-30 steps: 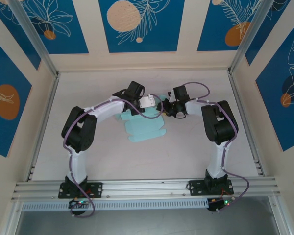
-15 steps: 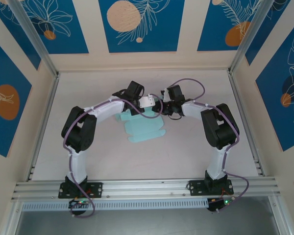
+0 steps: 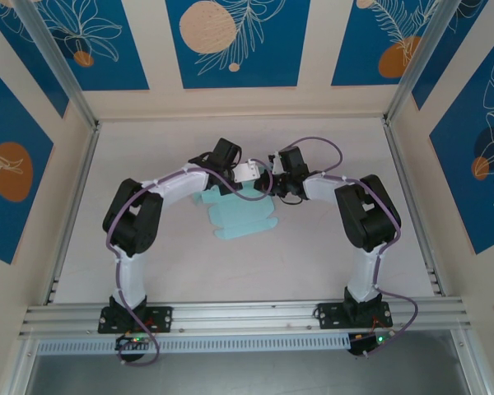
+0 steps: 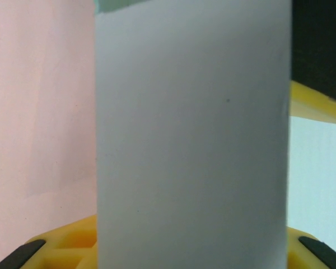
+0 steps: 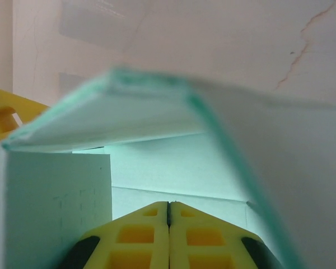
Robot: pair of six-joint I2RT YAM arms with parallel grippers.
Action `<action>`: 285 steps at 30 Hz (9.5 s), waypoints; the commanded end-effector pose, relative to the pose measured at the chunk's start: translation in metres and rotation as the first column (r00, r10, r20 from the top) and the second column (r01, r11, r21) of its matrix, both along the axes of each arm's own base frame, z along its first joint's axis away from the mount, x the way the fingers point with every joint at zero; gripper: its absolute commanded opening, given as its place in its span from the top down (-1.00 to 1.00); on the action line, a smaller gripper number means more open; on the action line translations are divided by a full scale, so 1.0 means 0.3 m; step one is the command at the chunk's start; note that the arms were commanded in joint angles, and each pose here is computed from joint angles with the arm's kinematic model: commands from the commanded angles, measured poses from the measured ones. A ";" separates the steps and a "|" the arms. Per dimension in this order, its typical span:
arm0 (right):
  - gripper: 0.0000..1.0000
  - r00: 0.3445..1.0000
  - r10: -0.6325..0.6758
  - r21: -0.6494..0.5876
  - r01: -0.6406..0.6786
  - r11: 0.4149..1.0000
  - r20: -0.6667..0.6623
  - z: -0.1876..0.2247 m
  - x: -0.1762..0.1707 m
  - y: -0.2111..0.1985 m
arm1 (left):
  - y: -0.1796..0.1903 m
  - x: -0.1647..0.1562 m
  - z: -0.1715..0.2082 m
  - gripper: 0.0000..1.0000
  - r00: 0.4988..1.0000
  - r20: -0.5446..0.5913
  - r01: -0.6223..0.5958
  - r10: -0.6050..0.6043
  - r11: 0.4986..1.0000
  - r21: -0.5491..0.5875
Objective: Fold the paper box
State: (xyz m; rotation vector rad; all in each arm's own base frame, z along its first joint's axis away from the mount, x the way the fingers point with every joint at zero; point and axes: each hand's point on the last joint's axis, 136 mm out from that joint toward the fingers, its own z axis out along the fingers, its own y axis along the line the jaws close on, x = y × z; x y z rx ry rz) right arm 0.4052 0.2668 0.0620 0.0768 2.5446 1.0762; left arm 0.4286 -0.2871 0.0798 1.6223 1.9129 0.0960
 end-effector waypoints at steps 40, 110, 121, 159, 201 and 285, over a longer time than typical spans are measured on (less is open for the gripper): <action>0.41 0.998 0.033 0.260 -0.017 0.966 -0.054 0.211 0.345 -0.347 | -0.018 0.011 -0.003 0.49 0.990 0.135 0.036 -0.041 0.999 0.039; 0.36 0.985 0.066 0.133 -0.045 0.990 -0.161 0.002 -0.074 -0.229 | -0.009 0.010 -0.058 0.49 0.991 0.130 -0.002 -0.003 0.999 0.043; 0.36 0.990 0.087 0.080 -0.078 0.994 -0.111 0.017 -0.039 -0.215 | -0.013 0.009 -0.057 0.49 0.991 0.133 0.006 -0.012 0.999 0.044; 0.37 0.997 -0.004 0.072 0.009 0.997 -0.076 0.052 0.124 -0.321 | -0.015 0.009 -0.067 0.49 0.991 0.133 0.015 -0.023 0.998 0.063; 0.26 0.960 0.048 0.253 0.024 0.967 -0.275 0.107 -0.101 -0.064 | -0.038 0.003 -0.077 0.49 0.991 0.135 -0.001 -0.005 0.999 0.049; 1.00 0.992 0.120 -0.020 -0.119 0.993 0.029 0.284 -0.014 -0.090 | -0.040 -0.010 -0.103 0.49 0.985 0.157 0.056 -0.077 0.989 0.134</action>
